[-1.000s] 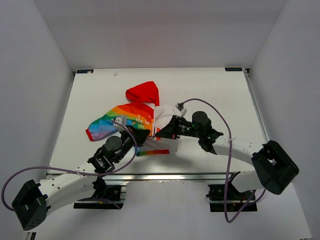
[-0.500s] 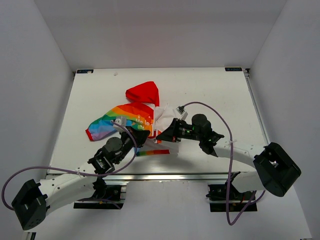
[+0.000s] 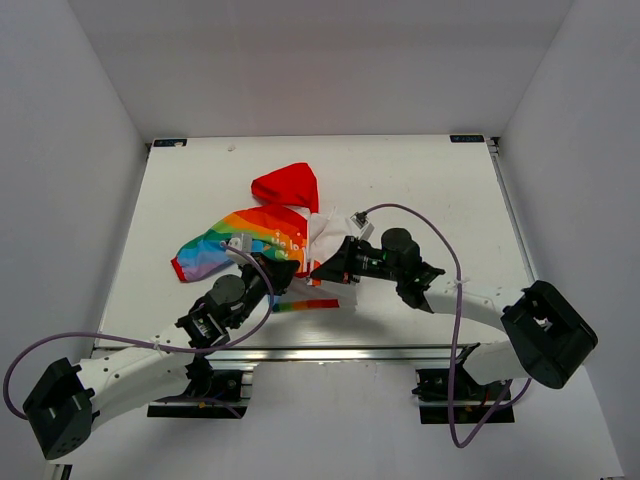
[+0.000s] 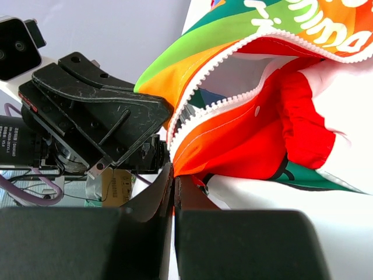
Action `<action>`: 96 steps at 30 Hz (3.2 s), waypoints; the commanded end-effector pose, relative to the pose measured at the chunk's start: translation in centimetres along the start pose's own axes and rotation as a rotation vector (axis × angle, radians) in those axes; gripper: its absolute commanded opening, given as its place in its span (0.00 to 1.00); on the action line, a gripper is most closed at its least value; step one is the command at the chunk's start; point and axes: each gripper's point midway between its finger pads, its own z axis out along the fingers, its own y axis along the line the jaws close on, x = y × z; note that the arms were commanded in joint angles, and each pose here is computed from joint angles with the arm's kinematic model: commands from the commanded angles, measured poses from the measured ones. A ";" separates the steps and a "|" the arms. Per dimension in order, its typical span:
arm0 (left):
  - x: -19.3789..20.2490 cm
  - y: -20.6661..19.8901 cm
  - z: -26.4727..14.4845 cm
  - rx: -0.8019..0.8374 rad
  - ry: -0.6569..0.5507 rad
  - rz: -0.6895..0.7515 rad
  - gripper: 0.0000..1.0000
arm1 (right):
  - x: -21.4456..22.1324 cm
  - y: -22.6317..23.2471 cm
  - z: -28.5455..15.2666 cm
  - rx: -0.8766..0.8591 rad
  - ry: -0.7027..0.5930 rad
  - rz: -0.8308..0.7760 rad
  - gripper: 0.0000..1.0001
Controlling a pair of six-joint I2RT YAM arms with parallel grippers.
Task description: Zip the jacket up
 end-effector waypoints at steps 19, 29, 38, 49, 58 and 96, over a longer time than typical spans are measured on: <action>-0.3 -0.1 -0.5 0.016 -0.024 -0.016 0.00 | -2.2 2.7 0.8 -0.078 -0.071 -0.041 0.00; -0.3 -0.2 -0.6 0.022 -0.026 -0.021 0.00 | -2.3 2.5 1.1 -0.068 -0.071 -0.031 0.00; -0.3 0.2 -0.6 0.006 -0.029 -0.020 0.00 | -1.9 3.3 0.5 -0.096 -0.061 -0.031 0.00; -1.0 0.0 -0.6 0.002 -0.050 -0.027 0.00 | -1.2 2.9 0.2 -0.084 -0.046 -0.009 0.00; -0.9 -0.2 -0.7 0.010 -0.047 -0.028 0.00 | -1.2 2.4 0.7 -0.066 -0.036 -0.006 0.00; -0.4 -0.6 -1.0 0.051 -0.026 -0.020 0.00 | -2.8 3.2 0.9 -0.077 -0.120 0.004 0.00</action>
